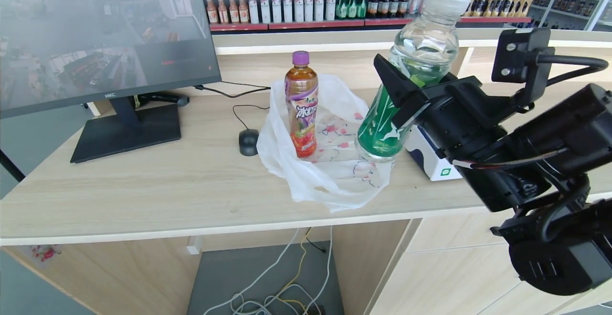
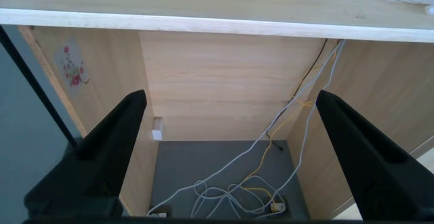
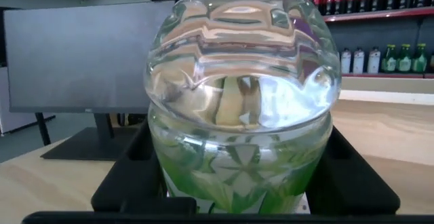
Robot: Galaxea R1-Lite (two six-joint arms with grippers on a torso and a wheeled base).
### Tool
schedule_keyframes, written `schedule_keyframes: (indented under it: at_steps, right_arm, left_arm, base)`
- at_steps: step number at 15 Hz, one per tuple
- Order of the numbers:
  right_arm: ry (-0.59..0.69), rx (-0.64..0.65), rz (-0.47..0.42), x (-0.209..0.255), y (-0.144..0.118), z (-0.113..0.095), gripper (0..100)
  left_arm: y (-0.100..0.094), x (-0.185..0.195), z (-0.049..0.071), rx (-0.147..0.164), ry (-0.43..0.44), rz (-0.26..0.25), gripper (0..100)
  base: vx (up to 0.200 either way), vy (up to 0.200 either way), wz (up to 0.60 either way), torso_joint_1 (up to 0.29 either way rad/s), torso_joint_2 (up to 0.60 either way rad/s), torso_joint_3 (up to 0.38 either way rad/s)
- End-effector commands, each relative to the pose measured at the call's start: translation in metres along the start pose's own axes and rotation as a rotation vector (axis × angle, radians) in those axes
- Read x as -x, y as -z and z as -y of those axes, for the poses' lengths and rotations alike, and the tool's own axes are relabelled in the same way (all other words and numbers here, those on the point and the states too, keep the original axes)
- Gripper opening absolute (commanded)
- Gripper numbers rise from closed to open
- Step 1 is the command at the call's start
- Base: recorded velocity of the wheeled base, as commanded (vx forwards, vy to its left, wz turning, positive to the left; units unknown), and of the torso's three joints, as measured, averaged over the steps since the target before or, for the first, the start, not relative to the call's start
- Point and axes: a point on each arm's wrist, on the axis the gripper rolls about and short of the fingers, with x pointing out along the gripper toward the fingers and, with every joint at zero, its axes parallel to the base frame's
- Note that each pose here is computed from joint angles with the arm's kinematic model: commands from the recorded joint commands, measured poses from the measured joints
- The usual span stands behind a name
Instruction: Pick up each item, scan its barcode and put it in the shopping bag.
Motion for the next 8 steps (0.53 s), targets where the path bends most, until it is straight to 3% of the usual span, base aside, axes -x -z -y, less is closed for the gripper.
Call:
schedule_keyframes:
  at_steps: [1, 5, 8]
  right_arm:
    - [0.019, 0.017, -0.030, -0.013, 0.014, 0.008, 0]
    - [0.041, 0.051, -0.103, -0.035, 0.018, 0.031, 0]
    - [0.061, 0.065, -0.142, -0.046, 0.044, 0.046, 0]
  left_arm:
    - [0.000, 0.000, 0.000, 0.000, -0.002, 0.001, 100]
    - [0.000, 0.000, 0.000, 0.000, -0.002, 0.001, 100]
    - [0.000, 0.000, 0.000, 0.000, 0.000, 0.001, 100]
  base:
    - [0.000, 0.000, 0.00, 0.000, 0.00, 0.000]
    - [0.000, 0.000, 0.00, 0.000, 0.00, 0.000]
    - [0.000, 0.000, 0.00, 0.000, 0.00, 0.000]
